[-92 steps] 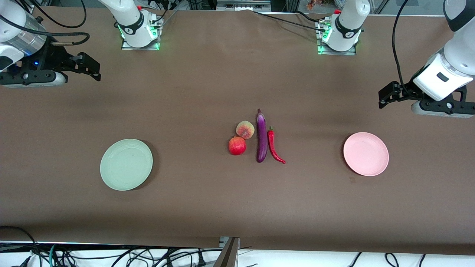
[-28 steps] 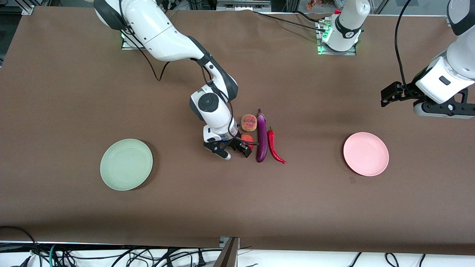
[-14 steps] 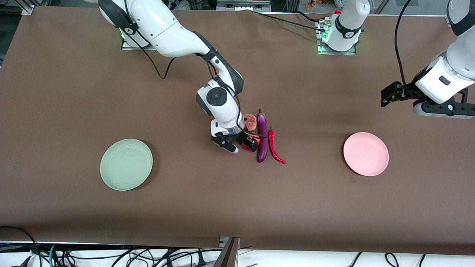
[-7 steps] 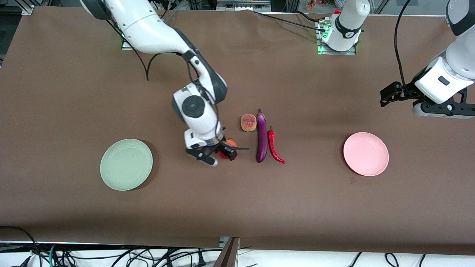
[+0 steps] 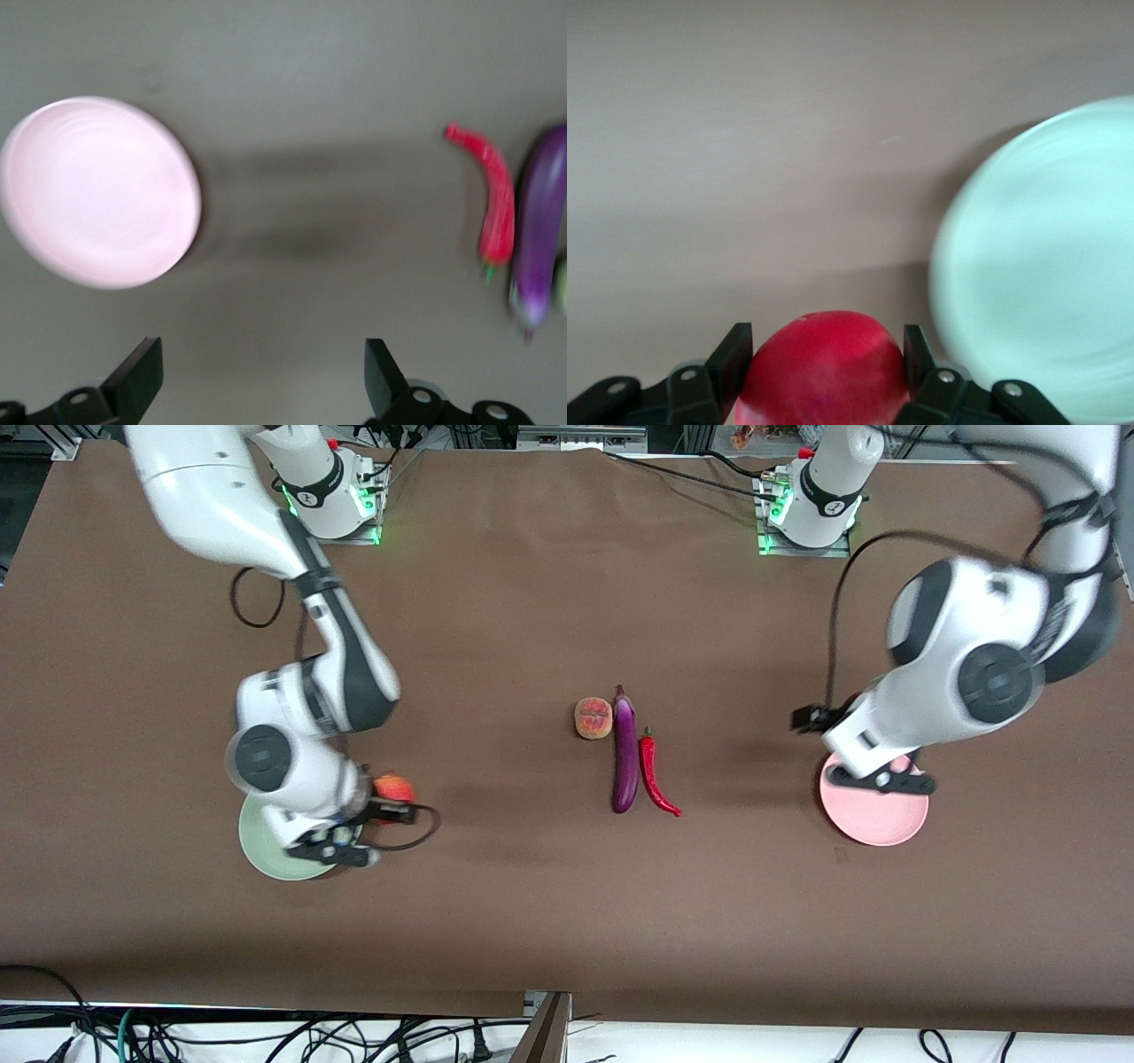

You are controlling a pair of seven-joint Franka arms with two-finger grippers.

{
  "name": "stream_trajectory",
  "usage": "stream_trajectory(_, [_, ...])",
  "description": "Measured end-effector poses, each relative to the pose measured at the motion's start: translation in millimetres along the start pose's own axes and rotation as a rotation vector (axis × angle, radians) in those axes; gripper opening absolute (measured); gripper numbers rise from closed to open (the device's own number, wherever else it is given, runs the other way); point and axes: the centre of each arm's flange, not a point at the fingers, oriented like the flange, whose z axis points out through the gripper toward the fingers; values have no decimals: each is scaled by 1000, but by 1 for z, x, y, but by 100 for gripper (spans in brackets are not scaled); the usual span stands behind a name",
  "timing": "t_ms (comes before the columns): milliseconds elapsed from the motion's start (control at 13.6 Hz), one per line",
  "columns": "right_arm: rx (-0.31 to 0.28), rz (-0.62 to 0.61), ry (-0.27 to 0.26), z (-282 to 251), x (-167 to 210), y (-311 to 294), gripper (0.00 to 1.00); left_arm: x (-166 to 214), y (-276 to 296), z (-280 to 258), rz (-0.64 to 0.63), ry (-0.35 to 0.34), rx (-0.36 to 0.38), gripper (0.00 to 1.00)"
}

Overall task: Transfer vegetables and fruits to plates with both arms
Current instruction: 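Carry the apple to the green plate while the left gripper reaches the chili, then release the apple on the green plate while the left gripper grasps the chili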

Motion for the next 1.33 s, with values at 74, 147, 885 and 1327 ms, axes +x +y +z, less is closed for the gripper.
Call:
stream_trajectory(74, [-4,-39,-16,6,7,45,74,8,19,22,-85,14,-1,100])
stream_trajectory(147, [-5,-70,-34,14,11,91,74,15,35,42,-171,26,-3,100])
stream_trajectory(885, [86,-85,-50,41,10,175,99,52,132,185,-462,128,-309,100])
stream_trajectory(1327, [92,65,-25,-5,-3,38,99,30,177,192,-431,104,-298,81])
